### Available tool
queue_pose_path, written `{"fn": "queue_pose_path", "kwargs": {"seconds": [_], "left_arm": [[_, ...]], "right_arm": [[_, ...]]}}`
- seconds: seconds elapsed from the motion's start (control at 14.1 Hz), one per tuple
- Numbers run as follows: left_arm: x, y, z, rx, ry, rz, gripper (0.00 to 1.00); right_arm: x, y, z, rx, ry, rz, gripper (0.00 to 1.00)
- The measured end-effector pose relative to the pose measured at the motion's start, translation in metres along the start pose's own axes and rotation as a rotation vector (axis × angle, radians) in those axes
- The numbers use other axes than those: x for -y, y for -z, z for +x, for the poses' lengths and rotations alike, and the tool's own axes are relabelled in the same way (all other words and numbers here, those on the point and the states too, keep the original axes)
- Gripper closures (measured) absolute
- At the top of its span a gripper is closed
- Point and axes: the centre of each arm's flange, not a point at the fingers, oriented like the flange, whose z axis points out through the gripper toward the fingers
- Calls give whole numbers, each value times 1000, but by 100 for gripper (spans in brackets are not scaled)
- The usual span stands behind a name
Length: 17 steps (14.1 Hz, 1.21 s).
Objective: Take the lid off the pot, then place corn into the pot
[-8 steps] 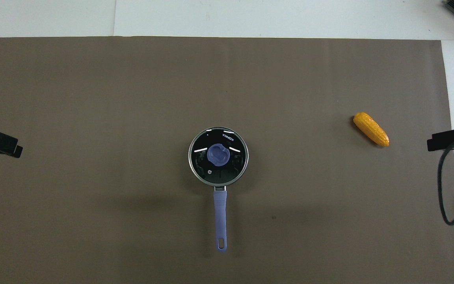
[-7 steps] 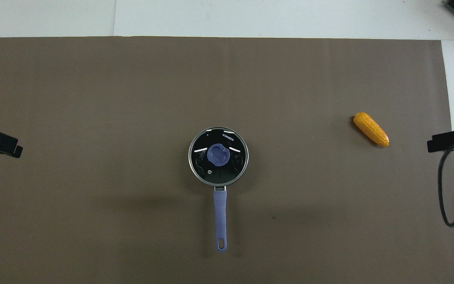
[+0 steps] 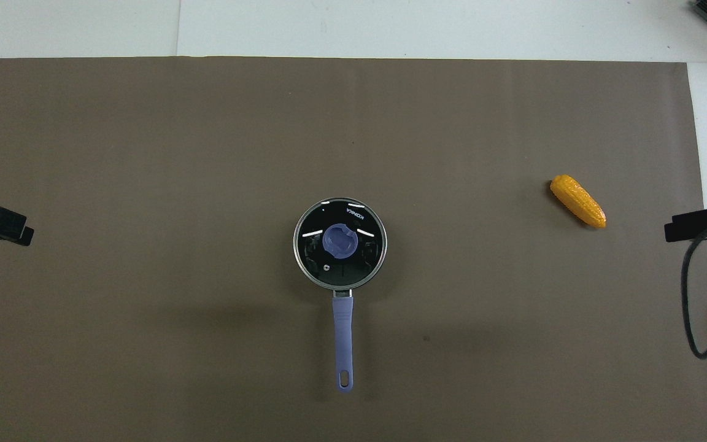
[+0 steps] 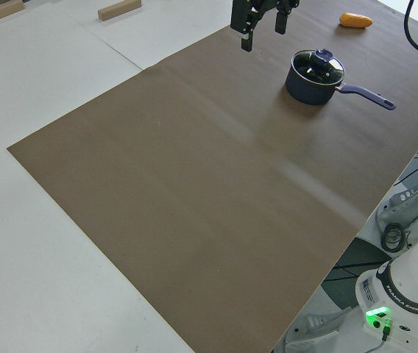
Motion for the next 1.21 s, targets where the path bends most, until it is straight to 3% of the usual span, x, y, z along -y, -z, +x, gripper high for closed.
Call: {"fn": "queue_pose_path", "kwargs": {"seconds": [0.78,1.21], "left_arm": [[-17,0,2,1,-33,4,0],[-74,-11,14,19,-115,18,0]], "right_arm": [[0,0,0,0,0,0,0],[0,0,0,1,1,0,0]]}}
